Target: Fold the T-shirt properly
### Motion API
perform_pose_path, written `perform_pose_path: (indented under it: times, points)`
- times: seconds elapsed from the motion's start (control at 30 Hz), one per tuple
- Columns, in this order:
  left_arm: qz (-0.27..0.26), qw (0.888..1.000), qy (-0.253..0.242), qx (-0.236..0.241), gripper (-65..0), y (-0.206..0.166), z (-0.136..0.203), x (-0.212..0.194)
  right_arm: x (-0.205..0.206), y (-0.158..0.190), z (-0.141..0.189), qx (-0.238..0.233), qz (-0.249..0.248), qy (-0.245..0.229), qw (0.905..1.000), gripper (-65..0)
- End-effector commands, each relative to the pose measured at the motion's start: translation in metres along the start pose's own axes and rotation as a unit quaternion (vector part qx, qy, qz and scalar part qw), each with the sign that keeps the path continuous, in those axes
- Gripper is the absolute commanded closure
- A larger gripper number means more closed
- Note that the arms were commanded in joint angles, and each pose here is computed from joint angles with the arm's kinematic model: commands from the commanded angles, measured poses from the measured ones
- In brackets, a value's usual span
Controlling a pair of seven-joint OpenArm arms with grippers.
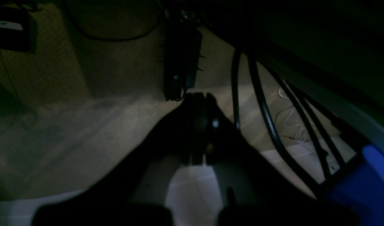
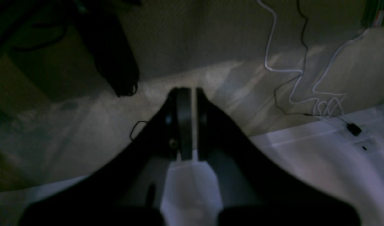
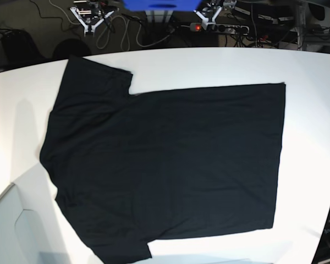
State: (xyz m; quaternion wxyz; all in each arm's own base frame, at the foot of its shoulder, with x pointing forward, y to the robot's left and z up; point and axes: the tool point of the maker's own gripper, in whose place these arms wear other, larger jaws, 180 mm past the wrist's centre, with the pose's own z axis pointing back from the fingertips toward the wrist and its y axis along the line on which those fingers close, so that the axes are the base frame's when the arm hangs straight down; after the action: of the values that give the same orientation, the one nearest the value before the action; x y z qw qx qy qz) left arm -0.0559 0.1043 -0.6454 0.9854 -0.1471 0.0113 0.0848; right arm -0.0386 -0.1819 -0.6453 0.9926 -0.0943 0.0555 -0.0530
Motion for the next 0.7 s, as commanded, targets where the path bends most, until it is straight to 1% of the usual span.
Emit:
perform_pose_path:
  times: [0.0,0.07,0.13,0.2,0.27,0.37,0.47,0.57,0.6,0.67]
  points:
    - [0.0,1.0,0.005,-0.002,0.0,0.0,0.001,-0.007,-0.012,-0.007,-0.001,-0.012,-0.002,0.01,0.9999,-0.1]
    - [0.001,1.0,0.007,-0.002,0.0,0.0,0.001,-0.01,-0.017,-0.013,-0.001,-0.017,0.0,0.014,0.9998,-0.1]
    - [-0.012,1.0,0.015,0.001,0.0,0.001,0.002,-0.017,-0.02,-0.013,-0.001,-0.017,0.004,0.017,0.9997,-0.1]
    - [-0.026,1.0,0.011,0.001,0.0,0.001,0.004,-0.015,-0.03,-0.008,0.002,-0.012,0.027,0.018,0.9994,-0.1]
    - [-0.028,1.0,0.009,0.0,0.0,0.001,0.008,-0.024,-0.033,0.002,0.008,-0.001,0.053,0.007,0.9986,-0.1]
    - [-0.036,0.999,-0.005,-0.004,0.0,-0.001,0.015,-0.028,-0.034,0.005,0.026,0.011,0.07,-0.013,0.9974,-0.1]
    - [-0.054,0.998,-0.015,0.002,0.0,0.008,0.029,-0.027,-0.033,0.009,0.052,0.027,0.068,-0.039,0.9966,-0.1]
    - [-0.07,0.997,-0.015,-0.004,0.0,0.001,0.041,-0.028,-0.029,0.003,0.074,0.032,0.072,-0.058,0.9952,-0.1]
    - [-0.078,0.997,-0.014,-0.001,0.0,0.004,0.047,-0.029,-0.028,0.003,0.081,0.034,0.072,-0.064,0.9948,-0.1]
    - [-0.099,0.995,-0.03,0.0,0.0,0.004,0.063,-0.023,-0.028,-0.003,0.094,0.034,0.076,-0.074,0.9937,-0.1]
